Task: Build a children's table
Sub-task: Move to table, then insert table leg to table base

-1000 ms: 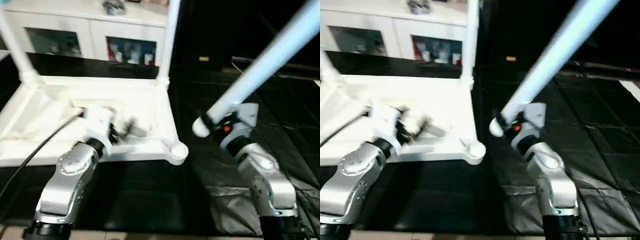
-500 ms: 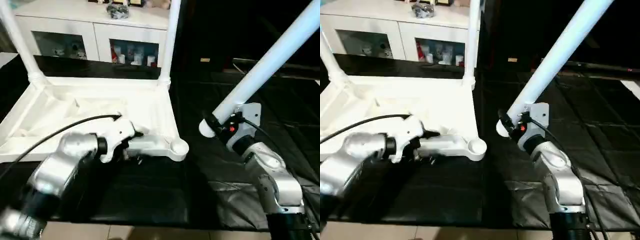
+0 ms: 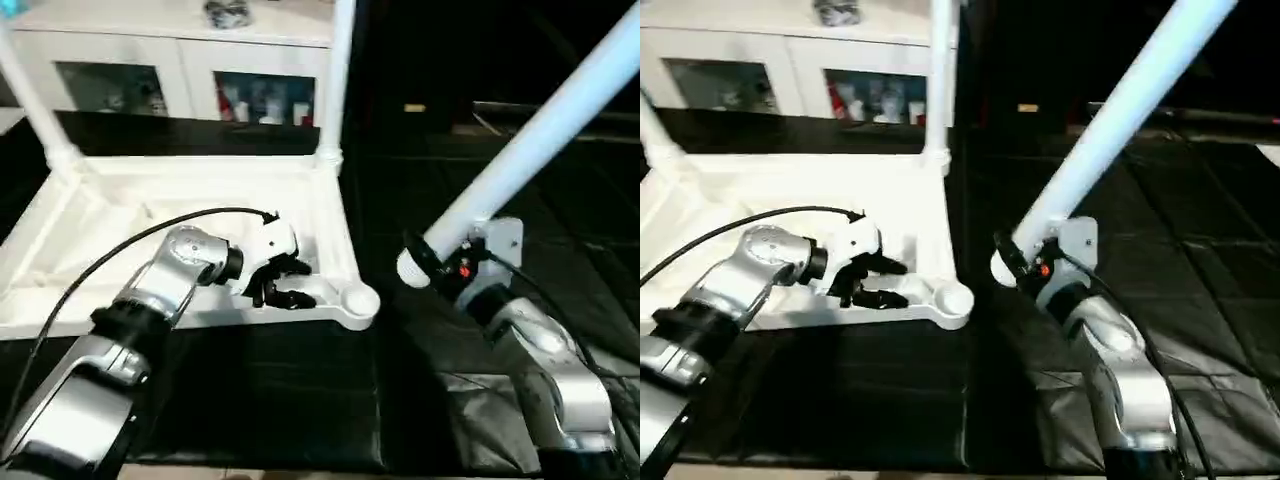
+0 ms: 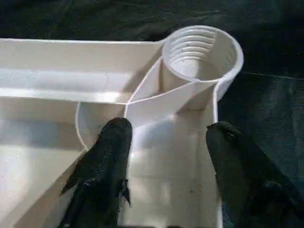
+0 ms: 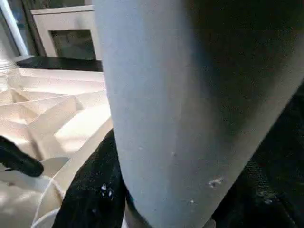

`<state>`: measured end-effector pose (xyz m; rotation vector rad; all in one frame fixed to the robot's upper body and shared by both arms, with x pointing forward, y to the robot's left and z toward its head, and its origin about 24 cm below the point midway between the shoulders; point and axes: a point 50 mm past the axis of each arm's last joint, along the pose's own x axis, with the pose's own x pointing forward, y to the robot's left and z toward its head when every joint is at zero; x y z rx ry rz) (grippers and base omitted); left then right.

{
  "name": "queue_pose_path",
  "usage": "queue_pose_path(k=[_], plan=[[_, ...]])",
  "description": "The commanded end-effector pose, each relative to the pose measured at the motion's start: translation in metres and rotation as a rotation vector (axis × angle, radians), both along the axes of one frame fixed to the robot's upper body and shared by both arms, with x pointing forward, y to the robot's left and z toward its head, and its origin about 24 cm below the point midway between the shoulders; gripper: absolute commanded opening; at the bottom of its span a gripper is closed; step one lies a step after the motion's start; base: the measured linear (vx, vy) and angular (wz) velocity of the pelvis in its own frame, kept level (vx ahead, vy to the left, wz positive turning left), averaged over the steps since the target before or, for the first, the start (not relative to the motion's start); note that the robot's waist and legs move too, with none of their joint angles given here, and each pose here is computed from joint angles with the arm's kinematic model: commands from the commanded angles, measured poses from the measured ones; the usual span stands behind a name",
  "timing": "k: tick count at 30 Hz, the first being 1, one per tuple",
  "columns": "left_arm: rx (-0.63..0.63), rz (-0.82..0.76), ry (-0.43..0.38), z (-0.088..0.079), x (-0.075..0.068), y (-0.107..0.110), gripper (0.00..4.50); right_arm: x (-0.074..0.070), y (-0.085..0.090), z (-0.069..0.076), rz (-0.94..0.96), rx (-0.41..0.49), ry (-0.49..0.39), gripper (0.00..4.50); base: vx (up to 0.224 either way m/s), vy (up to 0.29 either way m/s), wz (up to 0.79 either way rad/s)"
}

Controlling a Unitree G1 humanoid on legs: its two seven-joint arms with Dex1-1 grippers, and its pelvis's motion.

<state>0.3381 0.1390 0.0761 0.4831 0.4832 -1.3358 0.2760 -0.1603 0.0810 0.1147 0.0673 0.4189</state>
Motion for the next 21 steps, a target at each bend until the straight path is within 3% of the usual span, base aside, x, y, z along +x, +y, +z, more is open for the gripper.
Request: queue_pose_path(k=[1,9,21], plan=[[0.020,-0.035,0.045,-0.0076,-0.0032,-0.0013,2.54,-0.0022,-0.0012,0.0061,-0.007,0.001,-0.021,1.93,0.000,0.000,0.00],[-0.004,-0.067,0.091,-0.0084,-0.0037,0.0000,1.84,-0.0046,-0.0006,0.0045,-0.011,0.000,-0.009,1.93,0.000,0.000,0.00],[0.015,-0.049,0.092,-0.0119,-0.0021,0.0079,0.89,-0.0043,0.0048,0.0038,0.012,0.003,-0.003,1.93,0.000,0.000,0.00]])
